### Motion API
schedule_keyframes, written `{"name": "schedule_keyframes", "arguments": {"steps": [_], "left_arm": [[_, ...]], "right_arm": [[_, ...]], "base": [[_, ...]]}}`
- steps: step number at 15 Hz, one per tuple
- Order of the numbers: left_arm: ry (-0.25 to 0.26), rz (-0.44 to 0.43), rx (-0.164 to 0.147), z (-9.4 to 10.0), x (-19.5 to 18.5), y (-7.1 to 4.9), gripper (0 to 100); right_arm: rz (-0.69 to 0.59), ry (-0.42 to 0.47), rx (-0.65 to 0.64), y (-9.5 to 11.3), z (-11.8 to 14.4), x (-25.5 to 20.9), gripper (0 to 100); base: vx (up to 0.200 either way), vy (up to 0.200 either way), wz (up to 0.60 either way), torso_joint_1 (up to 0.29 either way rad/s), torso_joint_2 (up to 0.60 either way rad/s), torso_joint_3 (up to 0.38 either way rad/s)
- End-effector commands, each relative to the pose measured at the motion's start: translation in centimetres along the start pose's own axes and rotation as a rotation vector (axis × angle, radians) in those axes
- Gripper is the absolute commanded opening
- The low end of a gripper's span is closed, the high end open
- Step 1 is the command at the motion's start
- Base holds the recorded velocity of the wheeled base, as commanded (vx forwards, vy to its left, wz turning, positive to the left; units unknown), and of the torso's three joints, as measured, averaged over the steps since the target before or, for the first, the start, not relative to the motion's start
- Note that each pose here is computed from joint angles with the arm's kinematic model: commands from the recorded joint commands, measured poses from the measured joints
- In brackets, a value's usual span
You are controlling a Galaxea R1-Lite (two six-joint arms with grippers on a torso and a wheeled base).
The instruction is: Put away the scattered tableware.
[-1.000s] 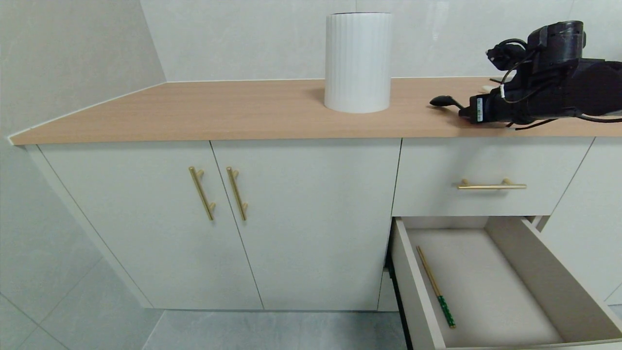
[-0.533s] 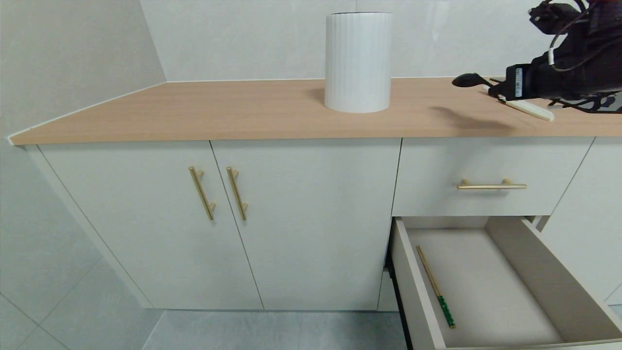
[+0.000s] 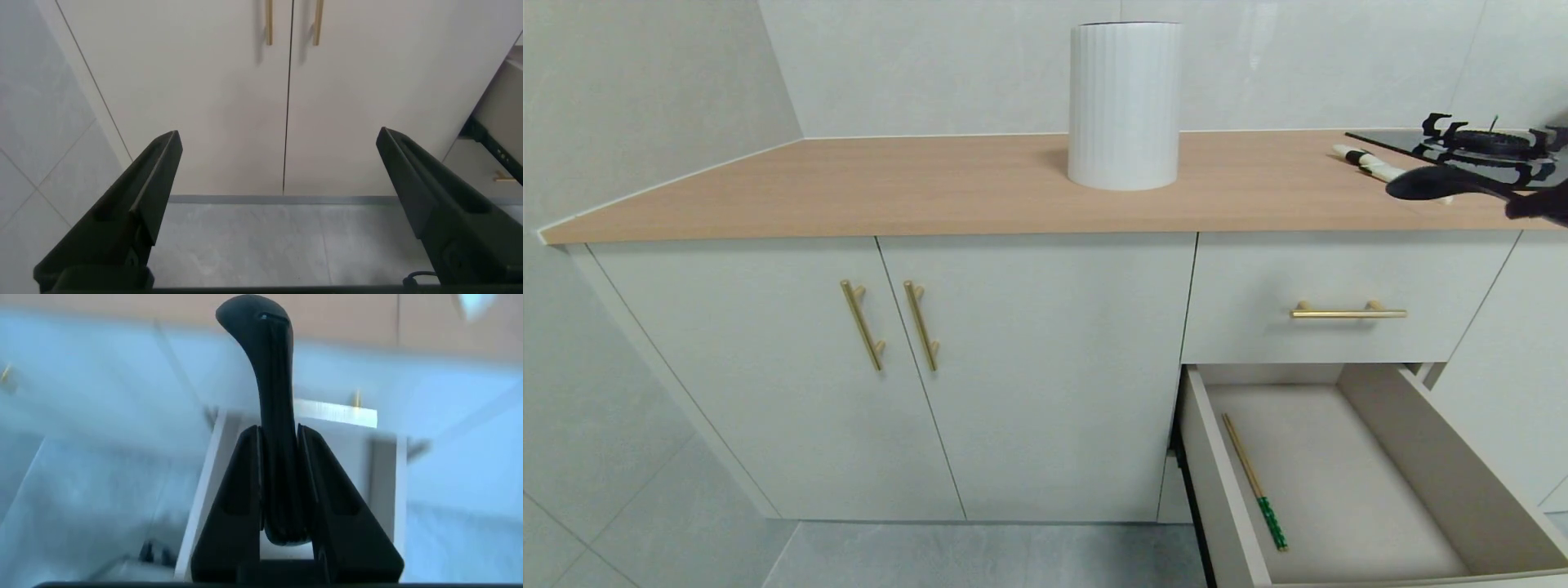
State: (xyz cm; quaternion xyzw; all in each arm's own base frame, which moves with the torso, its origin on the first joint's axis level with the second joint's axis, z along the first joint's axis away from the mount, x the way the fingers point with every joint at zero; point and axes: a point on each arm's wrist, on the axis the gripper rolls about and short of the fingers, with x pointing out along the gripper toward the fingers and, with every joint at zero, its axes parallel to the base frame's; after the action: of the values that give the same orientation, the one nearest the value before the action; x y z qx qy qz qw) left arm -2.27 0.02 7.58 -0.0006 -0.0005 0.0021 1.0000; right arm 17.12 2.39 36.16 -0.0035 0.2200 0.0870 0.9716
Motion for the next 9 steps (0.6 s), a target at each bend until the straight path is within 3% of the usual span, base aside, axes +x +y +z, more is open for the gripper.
{"name": "schedule_keyframes", "arguments": {"steps": [1,3,7,9], "left_arm": [[0.000,0.000,0.000,0.0,0.0,0.0,100],[0.000,0.000,0.000,0.0,0.0,0.0,100],[0.001,0.000,0.000,0.0,0.0,0.0,100],[0.000,0.000,0.000,0.0,0.0,0.0,100]], "right_arm": [[0.005,-0.042,0.000,0.3,-4.5,-6.0,0],[0.004,0.034,0.002,0.2,-6.9,-5.3,0],[0.002,0.284,0.013,-0.1,-10.3,0.4,0],[0.000,0.330,0.015,-0.3,-10.9,3.7,0]], "base": [[0.000,0.000,0.00,0.000,0.00,0.000],[0.000,0.000,0.00,0.000,0.00,0.000],[0.000,0.000,0.00,0.000,0.00,0.000],[0.000,0.000,0.00,0.000,0.00,0.000]]}}
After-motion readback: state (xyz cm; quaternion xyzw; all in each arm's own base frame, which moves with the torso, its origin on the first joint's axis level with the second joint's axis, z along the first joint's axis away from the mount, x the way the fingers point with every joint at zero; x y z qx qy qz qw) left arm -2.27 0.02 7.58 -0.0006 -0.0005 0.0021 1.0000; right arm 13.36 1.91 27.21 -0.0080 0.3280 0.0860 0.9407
